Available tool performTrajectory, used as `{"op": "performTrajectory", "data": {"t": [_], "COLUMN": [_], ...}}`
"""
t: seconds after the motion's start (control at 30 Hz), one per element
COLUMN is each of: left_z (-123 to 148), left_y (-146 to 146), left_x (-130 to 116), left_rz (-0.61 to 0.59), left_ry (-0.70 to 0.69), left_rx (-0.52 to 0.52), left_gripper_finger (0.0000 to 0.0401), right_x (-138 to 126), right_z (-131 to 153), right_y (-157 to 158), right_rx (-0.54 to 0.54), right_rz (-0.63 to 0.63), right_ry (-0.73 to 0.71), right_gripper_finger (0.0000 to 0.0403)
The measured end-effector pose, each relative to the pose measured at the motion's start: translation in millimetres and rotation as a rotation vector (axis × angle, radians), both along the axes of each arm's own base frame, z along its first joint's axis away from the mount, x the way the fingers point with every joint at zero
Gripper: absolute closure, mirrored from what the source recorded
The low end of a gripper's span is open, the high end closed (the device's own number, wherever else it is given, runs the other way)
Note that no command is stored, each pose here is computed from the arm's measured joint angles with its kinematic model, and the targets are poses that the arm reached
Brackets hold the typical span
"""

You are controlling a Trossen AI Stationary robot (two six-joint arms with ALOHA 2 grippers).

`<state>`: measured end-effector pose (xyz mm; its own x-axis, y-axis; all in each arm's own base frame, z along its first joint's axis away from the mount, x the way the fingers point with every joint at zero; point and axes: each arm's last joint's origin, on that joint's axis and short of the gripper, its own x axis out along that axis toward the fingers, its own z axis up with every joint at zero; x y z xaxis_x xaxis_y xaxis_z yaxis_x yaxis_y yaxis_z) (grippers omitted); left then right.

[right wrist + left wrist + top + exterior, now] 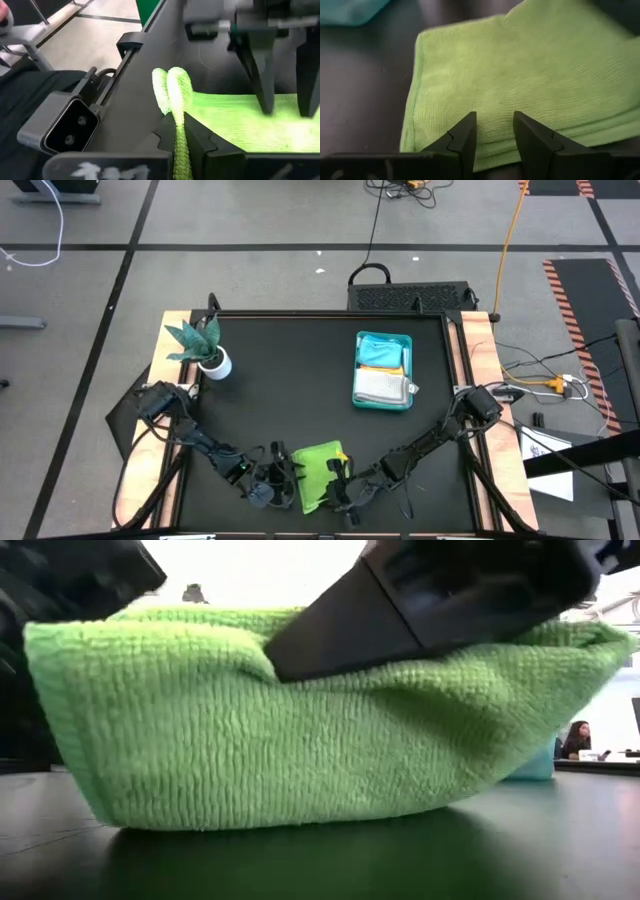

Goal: Fold microfiber towels
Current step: Fold the light green microfiber cloth

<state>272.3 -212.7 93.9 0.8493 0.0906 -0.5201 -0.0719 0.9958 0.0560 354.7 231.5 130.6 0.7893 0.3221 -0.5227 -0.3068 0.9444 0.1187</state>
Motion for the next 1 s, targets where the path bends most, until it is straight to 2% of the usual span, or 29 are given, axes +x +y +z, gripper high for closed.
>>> {"op": "performTrajectory", "data": {"t": [0.2,0.43,0.53,0.63,0.77,1.0], "left_z": [-6,14,17,12,2,3], "left_y": [-2,-12,-13,-9,2,3], "left_x": [2,-7,-12,-15,-17,-14], "left_rz": [-0.017,-0.024,0.029,0.102,0.21,0.193], "left_ry": [-0.006,-0.063,-0.081,-0.058,-0.011,-0.003], "left_rx": [-0.017,-0.03,-0.034,-0.007,-0.023,-0.032], "left_gripper_finger": [0.027,0.027,0.027,0.027,0.027,0.027], "right_x": [3,6,5,5,6,17], "right_z": [14,34,38,37,37,37], "right_y": [-10,-26,-29,-29,-31,-51], "right_rx": [0.041,0.076,0.072,0.094,0.107,0.114], "right_rz": [-0.045,-0.107,-0.104,-0.062,-0.042,-0.092], "right_ry": [-0.002,0.004,0.021,0.038,0.052,0.046], "right_gripper_finger": [0.0396,0.0396,0.0396,0.0396,0.0396,0.0397]}}
